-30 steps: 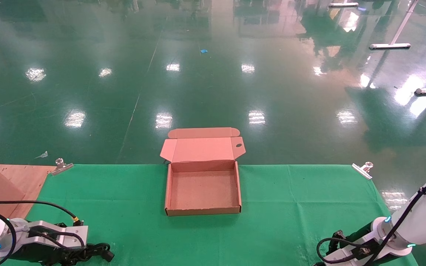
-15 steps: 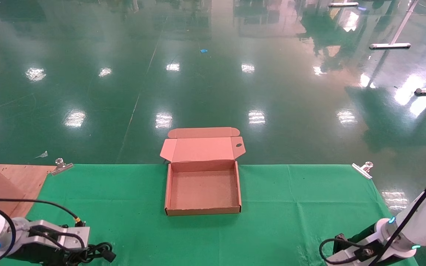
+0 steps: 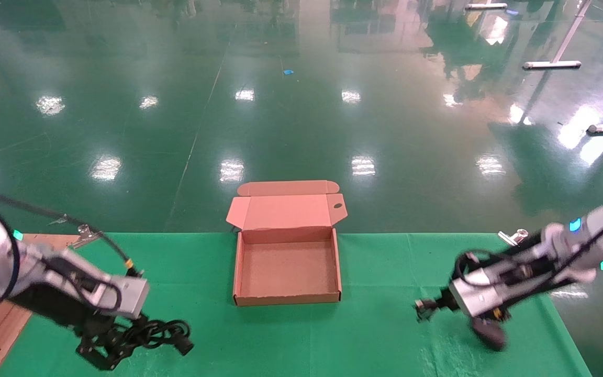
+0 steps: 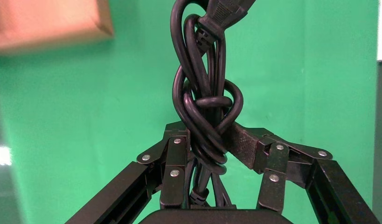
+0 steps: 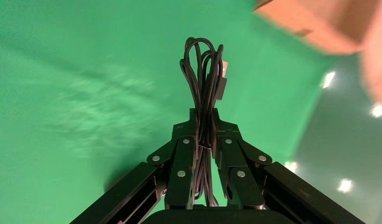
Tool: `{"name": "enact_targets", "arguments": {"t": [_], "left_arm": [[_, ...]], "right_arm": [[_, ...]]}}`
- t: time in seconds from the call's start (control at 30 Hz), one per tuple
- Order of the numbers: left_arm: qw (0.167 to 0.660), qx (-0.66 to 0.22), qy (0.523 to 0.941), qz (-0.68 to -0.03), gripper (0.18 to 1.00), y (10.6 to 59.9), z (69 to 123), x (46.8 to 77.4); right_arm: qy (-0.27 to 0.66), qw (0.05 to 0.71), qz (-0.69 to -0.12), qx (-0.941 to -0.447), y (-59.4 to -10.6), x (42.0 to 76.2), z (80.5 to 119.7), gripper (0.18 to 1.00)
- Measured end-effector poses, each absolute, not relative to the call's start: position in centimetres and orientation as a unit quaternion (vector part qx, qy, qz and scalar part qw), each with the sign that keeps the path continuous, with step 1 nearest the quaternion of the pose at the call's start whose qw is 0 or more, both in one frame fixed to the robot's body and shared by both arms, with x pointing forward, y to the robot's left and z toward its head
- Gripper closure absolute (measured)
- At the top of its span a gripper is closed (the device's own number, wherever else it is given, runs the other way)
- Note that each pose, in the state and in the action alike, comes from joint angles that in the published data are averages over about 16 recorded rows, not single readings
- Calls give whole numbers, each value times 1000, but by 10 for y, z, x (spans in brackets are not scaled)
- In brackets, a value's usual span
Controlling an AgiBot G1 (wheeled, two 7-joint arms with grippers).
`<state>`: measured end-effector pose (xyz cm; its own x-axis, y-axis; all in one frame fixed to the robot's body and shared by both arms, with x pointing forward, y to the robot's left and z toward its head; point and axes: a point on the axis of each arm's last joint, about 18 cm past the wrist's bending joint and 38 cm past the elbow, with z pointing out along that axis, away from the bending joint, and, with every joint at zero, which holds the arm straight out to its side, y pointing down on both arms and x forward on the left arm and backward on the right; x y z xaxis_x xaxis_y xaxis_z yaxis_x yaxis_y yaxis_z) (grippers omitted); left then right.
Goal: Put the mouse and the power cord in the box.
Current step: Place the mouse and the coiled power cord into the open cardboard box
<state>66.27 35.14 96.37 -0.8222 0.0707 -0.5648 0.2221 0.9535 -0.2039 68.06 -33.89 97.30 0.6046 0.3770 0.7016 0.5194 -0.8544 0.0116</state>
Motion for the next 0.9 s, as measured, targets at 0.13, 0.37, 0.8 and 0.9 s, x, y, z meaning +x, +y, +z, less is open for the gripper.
{"name": "enact_targets", "arguments": {"t": [0.13, 0.37, 0.8, 0.9], "left_arm": [[285, 112, 942, -138, 916, 323, 994, 657], [309, 165, 926, -142, 917, 272, 1040, 656], [372, 210, 894, -139, 917, 225, 1085, 663], [382, 212, 889, -137, 917, 222, 1087, 666]], "right_arm": [[-274, 117, -382, -875, -318, 673, 1011, 954], [-307, 139, -401, -852, -275, 659, 1067, 954], [-331, 145, -412, -836, -224, 649, 1103, 954], [-333, 144, -412, -836, -221, 649, 1103, 954]]}}
